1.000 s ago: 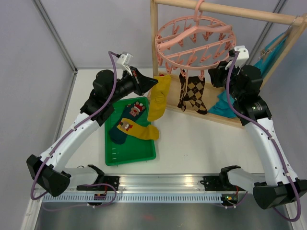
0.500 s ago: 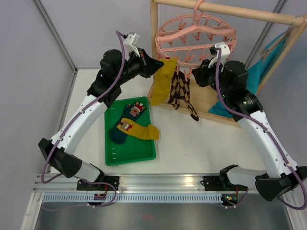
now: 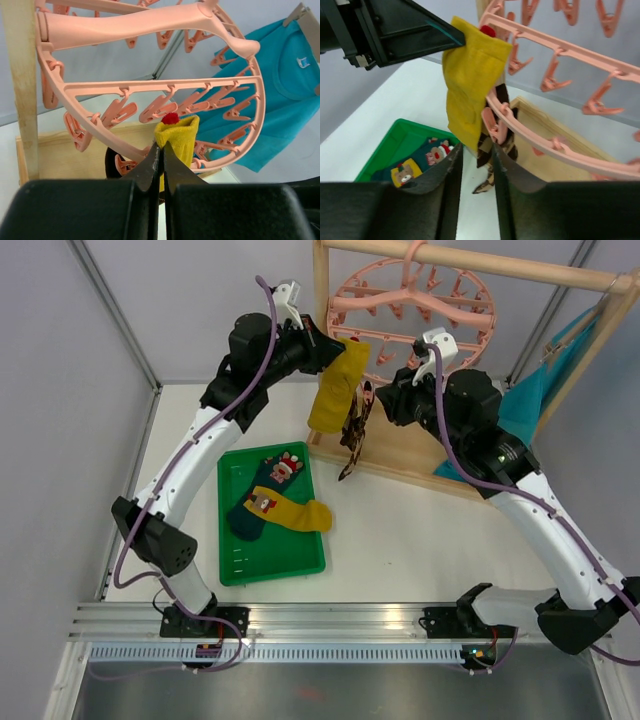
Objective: Clip the socks to the hanger
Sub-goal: Open the clamp at the hanger.
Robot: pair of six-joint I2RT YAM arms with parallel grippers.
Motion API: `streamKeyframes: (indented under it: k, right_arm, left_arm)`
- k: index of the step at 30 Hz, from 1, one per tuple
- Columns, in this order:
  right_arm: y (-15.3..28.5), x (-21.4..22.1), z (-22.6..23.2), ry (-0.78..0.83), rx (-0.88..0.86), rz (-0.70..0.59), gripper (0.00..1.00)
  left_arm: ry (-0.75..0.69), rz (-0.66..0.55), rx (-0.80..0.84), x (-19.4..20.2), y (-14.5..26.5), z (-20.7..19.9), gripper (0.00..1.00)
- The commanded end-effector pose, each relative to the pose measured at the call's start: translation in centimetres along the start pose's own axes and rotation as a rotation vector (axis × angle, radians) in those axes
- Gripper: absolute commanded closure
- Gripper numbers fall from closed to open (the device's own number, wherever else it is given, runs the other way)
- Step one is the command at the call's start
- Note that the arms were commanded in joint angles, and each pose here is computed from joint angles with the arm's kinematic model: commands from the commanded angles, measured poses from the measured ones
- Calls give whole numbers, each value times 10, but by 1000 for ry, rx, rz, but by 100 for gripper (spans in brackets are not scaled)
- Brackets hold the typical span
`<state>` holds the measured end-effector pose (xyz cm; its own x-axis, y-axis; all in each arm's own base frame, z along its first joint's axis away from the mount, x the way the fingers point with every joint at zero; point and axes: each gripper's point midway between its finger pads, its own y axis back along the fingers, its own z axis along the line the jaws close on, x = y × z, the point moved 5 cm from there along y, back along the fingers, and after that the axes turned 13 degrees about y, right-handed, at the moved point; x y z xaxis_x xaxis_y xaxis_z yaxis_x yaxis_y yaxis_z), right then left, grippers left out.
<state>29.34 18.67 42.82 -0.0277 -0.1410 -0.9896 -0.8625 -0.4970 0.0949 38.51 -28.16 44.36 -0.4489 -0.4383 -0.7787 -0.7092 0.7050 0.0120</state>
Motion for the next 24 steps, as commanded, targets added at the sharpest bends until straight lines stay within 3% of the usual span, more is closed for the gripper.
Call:
streamKeyframes:
  k: [1,5,8,13,16,24]
  right_arm:
    - [34,-22,-23,25,154,-52,62]
    - [58,-6,-37,69,255,-26,52]
    - [69,6,-40,89,271,2,50]
    - [62,30,-43,115,310,64,50]
    - [56,42,-48,178,313,93,44]
    - [47,53,-87,130,308,101,38]
  left_arm:
    - [-29,-60,-4,-21,1,-7,98]
    - [-27,-70,-14,-26,-4,-2,98]
    - [-26,-85,-21,-33,-6,0,98]
    - [-32,-105,-15,-43,-6,-4,98]
    - [-36,-110,-9,-47,-7,-6,98]
    - [-37,-106,7,-50,-10,-6,98]
